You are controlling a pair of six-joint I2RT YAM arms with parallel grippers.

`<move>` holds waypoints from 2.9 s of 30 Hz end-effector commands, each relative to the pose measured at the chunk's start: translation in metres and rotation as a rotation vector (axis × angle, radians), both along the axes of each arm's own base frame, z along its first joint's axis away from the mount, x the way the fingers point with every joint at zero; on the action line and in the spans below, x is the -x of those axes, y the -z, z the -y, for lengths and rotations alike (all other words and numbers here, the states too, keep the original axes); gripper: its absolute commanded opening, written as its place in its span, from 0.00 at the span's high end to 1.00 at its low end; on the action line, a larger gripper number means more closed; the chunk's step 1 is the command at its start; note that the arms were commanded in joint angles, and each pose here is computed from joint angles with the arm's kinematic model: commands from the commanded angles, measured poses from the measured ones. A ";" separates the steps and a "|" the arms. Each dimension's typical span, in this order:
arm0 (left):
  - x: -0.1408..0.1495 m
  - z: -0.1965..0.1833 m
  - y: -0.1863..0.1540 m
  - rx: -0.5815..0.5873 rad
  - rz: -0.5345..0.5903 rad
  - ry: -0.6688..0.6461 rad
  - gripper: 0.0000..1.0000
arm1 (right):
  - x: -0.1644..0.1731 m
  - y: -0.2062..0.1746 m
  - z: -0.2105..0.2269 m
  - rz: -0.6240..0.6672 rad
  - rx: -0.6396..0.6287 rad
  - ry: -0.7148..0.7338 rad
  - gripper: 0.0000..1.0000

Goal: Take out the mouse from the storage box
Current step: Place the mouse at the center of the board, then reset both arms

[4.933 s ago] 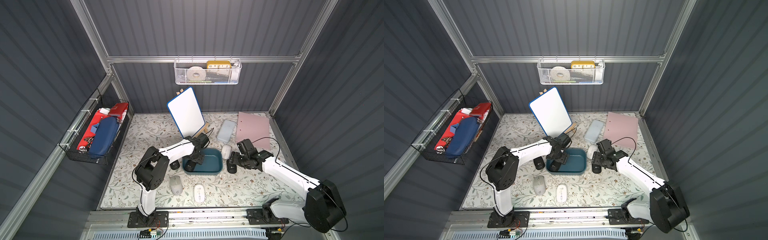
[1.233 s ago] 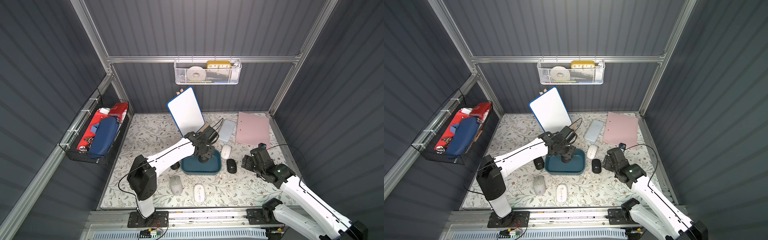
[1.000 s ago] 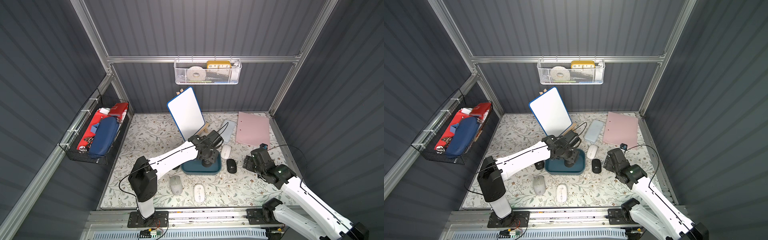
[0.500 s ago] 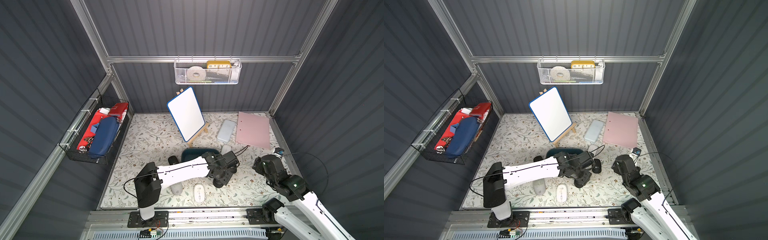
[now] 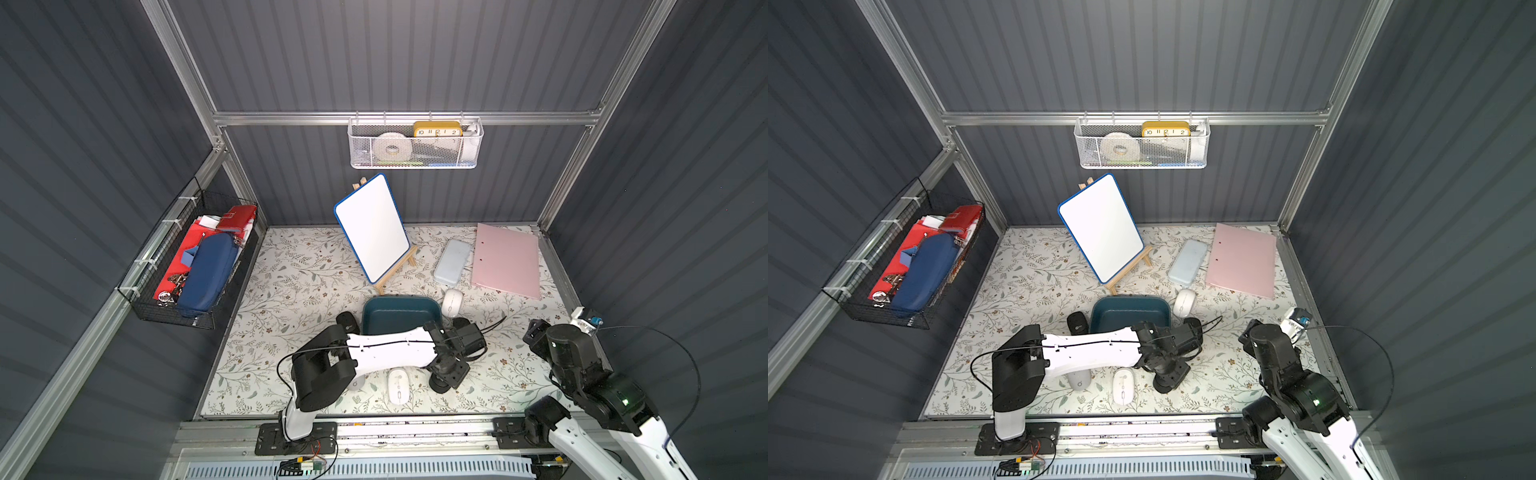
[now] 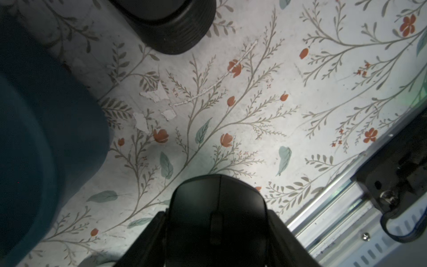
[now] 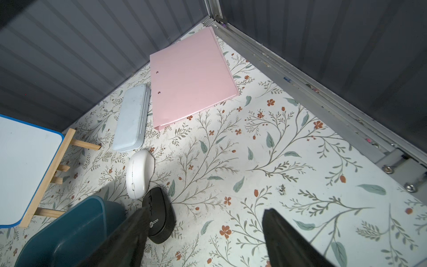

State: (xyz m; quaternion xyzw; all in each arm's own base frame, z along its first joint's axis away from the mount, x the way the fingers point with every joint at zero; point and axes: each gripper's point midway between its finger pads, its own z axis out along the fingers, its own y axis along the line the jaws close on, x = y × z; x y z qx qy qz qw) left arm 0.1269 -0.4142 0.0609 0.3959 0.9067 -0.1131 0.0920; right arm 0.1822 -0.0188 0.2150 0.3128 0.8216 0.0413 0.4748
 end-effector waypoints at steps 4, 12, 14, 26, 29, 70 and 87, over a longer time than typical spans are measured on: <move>0.007 0.003 0.028 -0.024 -0.032 0.007 0.52 | 0.010 -0.007 0.011 0.028 -0.005 0.046 0.19; 0.001 0.002 0.042 -0.043 -0.009 -0.014 0.44 | 0.009 -0.006 0.009 0.027 -0.006 0.040 0.19; 0.001 0.005 0.039 -0.029 -0.009 -0.020 0.37 | 0.007 -0.006 0.007 0.027 -0.005 0.028 0.19; -0.011 0.010 -0.034 0.116 0.092 -0.021 0.01 | 0.003 -0.008 0.004 0.028 -0.004 0.016 0.19; -0.016 0.012 -0.078 0.208 0.148 -0.028 0.01 | 0.002 -0.013 0.002 0.032 -0.004 -0.001 0.19; -0.240 -0.424 -0.158 0.146 1.035 -1.349 0.01 | -0.060 -0.044 -0.025 0.080 0.331 -0.205 0.01; -0.259 -0.464 -0.093 0.096 1.276 -1.181 0.00 | -0.078 -0.043 -0.030 0.139 0.412 -0.226 0.01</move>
